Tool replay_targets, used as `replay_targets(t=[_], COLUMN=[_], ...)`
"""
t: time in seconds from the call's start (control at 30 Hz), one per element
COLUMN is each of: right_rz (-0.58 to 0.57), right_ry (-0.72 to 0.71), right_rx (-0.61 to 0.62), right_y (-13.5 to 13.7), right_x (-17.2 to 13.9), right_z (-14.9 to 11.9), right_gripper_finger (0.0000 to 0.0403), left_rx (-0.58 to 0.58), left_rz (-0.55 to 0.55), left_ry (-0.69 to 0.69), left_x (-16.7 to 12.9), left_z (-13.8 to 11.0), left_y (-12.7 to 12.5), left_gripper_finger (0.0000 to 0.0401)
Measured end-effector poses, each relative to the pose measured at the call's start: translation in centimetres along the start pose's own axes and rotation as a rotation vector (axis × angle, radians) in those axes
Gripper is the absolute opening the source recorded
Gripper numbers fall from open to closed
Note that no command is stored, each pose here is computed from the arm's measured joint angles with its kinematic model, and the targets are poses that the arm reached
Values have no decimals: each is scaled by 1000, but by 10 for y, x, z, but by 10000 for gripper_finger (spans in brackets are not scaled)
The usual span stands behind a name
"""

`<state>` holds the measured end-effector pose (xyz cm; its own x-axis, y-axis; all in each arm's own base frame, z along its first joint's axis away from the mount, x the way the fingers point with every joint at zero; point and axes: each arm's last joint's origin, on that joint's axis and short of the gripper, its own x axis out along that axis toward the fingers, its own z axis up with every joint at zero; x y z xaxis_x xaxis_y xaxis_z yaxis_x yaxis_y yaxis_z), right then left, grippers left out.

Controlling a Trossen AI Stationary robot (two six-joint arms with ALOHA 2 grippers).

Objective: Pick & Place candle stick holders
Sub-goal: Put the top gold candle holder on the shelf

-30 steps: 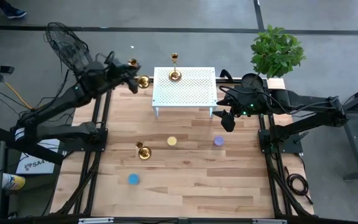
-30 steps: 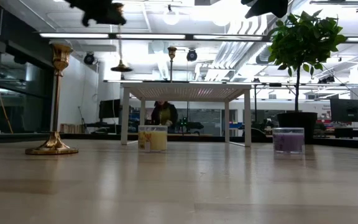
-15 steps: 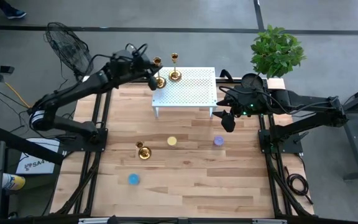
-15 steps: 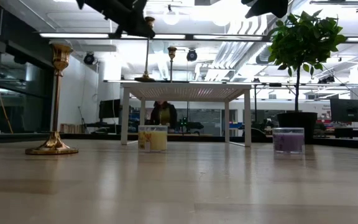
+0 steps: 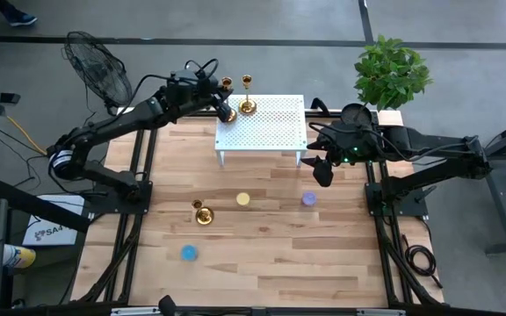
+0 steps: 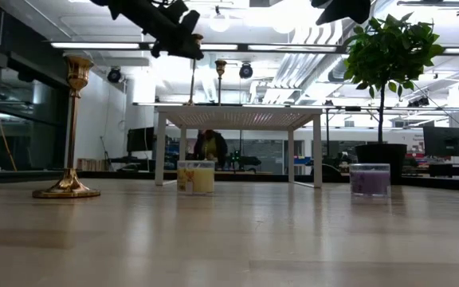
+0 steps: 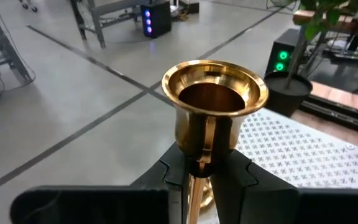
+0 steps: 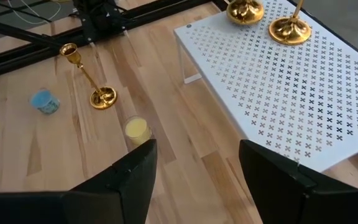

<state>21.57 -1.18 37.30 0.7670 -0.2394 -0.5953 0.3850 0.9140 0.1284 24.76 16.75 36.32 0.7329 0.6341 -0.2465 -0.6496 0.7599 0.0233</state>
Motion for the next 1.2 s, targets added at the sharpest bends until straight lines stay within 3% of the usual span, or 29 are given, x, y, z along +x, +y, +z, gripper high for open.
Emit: replay_targets(t=[0.33, 1.2], right_rz=[-13, -13], right_ry=[1, 1], right_rx=[-16, -16], right_y=[0, -1], right_x=[0, 0], right_z=[0, 0], right_gripper_finger=[222, 222], left_rx=[-59, -71], left_rz=[64, 21], left_ry=[10, 28], left_x=[4, 18], left_z=[-3, -9], left_y=[1, -2], left_gripper_finger=[39, 40])
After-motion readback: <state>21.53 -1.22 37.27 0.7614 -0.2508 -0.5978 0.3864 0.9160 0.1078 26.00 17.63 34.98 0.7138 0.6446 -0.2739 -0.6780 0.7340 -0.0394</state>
